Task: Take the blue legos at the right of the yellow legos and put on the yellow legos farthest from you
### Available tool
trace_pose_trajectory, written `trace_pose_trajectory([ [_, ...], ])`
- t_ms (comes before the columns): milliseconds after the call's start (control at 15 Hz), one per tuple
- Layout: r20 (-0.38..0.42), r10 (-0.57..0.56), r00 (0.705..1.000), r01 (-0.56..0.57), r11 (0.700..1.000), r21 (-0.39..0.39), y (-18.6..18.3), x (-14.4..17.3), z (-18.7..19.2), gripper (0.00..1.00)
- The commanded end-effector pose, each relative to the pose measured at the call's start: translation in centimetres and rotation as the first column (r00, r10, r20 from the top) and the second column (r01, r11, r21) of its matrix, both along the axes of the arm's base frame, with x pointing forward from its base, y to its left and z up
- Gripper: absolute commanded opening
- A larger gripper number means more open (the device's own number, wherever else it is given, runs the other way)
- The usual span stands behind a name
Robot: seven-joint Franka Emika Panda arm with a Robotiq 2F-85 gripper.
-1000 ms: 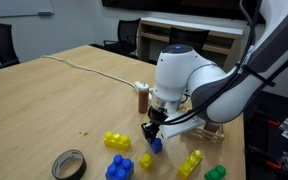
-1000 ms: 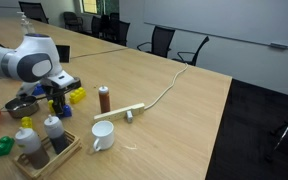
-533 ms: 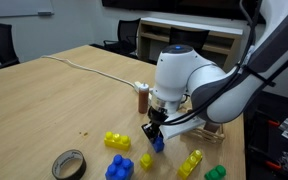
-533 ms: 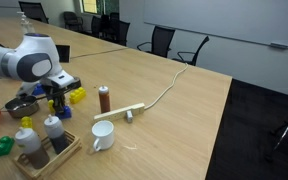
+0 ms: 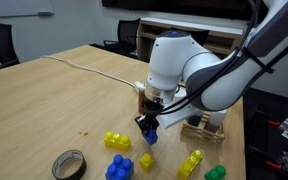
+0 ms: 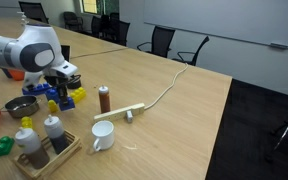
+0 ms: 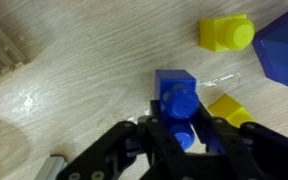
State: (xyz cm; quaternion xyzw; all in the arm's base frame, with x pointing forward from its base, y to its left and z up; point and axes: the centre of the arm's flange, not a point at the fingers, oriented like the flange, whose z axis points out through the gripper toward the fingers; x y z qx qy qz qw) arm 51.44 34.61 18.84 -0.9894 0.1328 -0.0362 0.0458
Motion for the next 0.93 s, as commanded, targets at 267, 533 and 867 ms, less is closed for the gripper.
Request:
trace_pose_trajectory([
  [267,-0.027,0.187,0.982,-0.188,0.982,-0.018,0.5,2.1,5.7,0.10],
  [533,-0.012,0.313,0.950,-0.313,0.950,-0.004,2.0,3.5,7.5,0.10],
  [867,-0.015,0.528,0.849,-0.528,0.849,0.004,3.9,4.9,7.9,0.10],
])
